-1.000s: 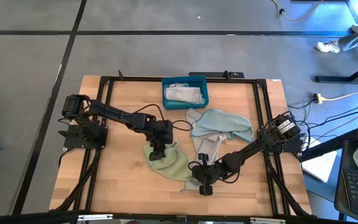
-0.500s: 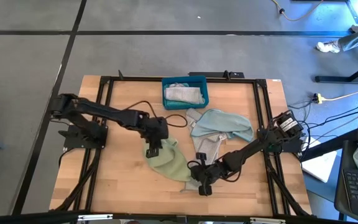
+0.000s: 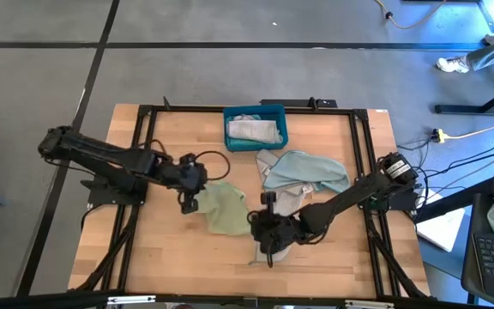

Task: Fold microfiber towels
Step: Fold the green towel

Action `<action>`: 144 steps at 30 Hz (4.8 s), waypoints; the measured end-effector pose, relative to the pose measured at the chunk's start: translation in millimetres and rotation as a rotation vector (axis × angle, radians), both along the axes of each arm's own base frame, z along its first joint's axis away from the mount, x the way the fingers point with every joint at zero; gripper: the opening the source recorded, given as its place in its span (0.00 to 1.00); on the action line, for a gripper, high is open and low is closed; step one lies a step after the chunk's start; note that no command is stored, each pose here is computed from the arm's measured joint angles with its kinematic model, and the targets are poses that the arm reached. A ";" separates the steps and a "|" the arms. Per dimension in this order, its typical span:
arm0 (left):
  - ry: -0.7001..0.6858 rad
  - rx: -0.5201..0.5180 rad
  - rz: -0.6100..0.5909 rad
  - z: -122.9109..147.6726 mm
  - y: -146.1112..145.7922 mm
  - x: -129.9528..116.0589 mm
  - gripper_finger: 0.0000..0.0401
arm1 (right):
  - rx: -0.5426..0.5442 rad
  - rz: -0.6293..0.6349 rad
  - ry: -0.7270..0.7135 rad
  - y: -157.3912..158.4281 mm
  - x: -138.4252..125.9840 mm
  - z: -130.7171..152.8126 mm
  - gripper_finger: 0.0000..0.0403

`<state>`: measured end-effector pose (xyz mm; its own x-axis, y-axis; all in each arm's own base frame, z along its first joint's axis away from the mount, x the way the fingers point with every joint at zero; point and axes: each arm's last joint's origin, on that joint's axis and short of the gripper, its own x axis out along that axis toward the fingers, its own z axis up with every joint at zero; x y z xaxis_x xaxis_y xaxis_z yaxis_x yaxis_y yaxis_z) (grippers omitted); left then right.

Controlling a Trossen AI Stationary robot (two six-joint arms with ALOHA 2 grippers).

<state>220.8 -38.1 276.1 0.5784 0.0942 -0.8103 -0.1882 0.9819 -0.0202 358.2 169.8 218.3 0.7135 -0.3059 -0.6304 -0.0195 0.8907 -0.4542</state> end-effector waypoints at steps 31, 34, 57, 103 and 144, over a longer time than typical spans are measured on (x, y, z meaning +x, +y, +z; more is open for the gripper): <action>0.167 0.550 0.397 -1.9 12.5 -47.6 0.00 | -0.476 -0.284 0.052 -155.5 52.8 47.2 0.02; 0.212 0.578 0.438 3.1 18.5 -53.0 0.00 | -0.500 -0.297 0.005 -165.8 55.4 57.3 0.02; -0.031 0.492 0.473 112.4 13.3 -68.8 0.00 | -0.692 -0.325 -0.275 -173.9 31.2 151.0 0.01; 0.026 -0.069 0.250 141.6 -7.4 -84.9 0.00 | -0.488 -0.196 -0.012 -148.6 -8.0 130.2 0.02; -0.083 -0.074 0.173 156.2 -24.7 -105.0 0.00 | -0.666 -0.357 -0.199 -153.8 -2.3 184.8 0.02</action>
<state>115.8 -62.8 432.3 0.6237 0.1395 -0.7691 -0.3483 0.9304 -0.1138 355.9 16.1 403.1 0.5808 -0.8074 -0.1034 0.3555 0.3659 -0.8601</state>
